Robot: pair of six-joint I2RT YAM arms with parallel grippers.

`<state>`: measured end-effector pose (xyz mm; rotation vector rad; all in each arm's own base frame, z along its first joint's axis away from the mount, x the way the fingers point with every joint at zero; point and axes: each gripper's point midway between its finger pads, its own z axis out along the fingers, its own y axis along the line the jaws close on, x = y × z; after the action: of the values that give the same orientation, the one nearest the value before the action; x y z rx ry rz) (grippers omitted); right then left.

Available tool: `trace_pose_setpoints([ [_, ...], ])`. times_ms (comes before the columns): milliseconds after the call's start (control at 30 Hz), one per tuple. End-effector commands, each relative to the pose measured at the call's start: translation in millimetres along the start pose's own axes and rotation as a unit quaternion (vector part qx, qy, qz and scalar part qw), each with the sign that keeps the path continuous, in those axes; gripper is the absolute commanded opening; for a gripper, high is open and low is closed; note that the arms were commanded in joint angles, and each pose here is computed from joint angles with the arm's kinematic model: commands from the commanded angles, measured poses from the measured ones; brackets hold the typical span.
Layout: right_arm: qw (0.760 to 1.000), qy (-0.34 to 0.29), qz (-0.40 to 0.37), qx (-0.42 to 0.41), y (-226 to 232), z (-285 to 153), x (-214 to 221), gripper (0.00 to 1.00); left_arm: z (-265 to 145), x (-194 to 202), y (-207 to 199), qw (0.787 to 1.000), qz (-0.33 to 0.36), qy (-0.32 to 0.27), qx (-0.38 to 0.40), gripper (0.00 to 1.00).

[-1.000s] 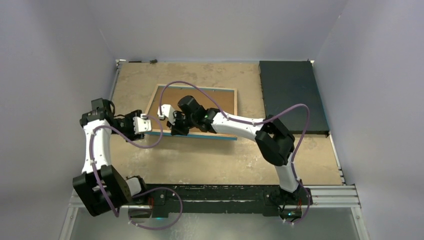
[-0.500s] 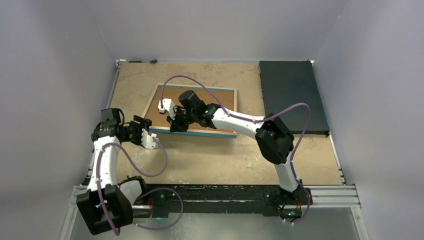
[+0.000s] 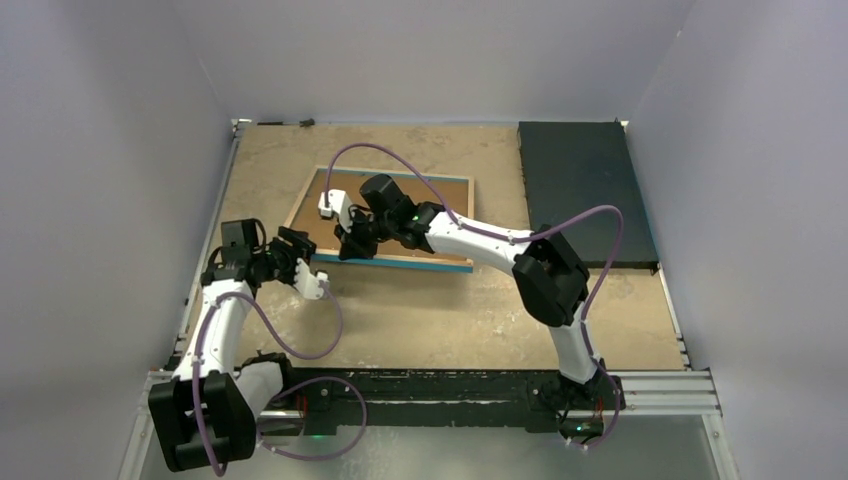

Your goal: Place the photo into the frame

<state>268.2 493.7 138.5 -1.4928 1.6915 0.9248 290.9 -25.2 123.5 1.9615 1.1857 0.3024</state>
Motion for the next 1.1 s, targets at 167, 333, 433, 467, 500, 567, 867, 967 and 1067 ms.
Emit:
trace_pose_setpoints([
  [167,0.992,-0.119,-0.046,-0.022,11.3,-37.4,-96.0,0.0,-5.0,7.6,41.7,0.993,0.021,0.033,-0.112,0.52],
  [333,0.99,-0.132,-0.046,-0.031,11.1,-45.2,-107.2,0.0,-15.0,11.4,68.7,0.986,-0.003,0.038,-0.164,0.42],
  [433,0.99,-0.132,-0.043,-0.013,0.3,-52.5,-109.0,0.16,-23.2,13.4,86.1,0.982,-0.039,0.034,-0.184,0.28],
  [467,0.99,-0.135,-0.045,-0.009,-1.7,-55.9,-110.9,0.21,-23.8,13.0,87.5,0.982,-0.046,0.032,-0.183,0.24],
  [500,0.989,-0.139,-0.048,-0.004,-3.2,-60.5,-114.4,0.24,-25.0,13.1,89.1,0.981,-0.051,0.031,-0.183,0.16],
  [567,0.987,-0.147,-0.057,0.011,-8.0,-70.0,-121.7,0.33,-25.7,11.2,91.1,0.981,-0.057,0.025,-0.183,0.06],
  [867,0.958,-0.145,-0.215,0.126,-18.2,-137.5,-124.4,0.78,-38.1,-2.9,107.8,0.978,-0.103,-0.01,-0.183,0.0],
  [967,0.947,-0.119,-0.257,0.155,-20.1,-154.8,-117.8,0.98,-43.2,-5.5,115.5,0.977,-0.11,-0.016,-0.184,0.0],
  [1067,0.943,-0.044,-0.279,0.179,-35.7,-155.6,-88.2,0.99,-48.4,-9.6,122.2,0.975,-0.109,-0.022,-0.192,0.0],
])
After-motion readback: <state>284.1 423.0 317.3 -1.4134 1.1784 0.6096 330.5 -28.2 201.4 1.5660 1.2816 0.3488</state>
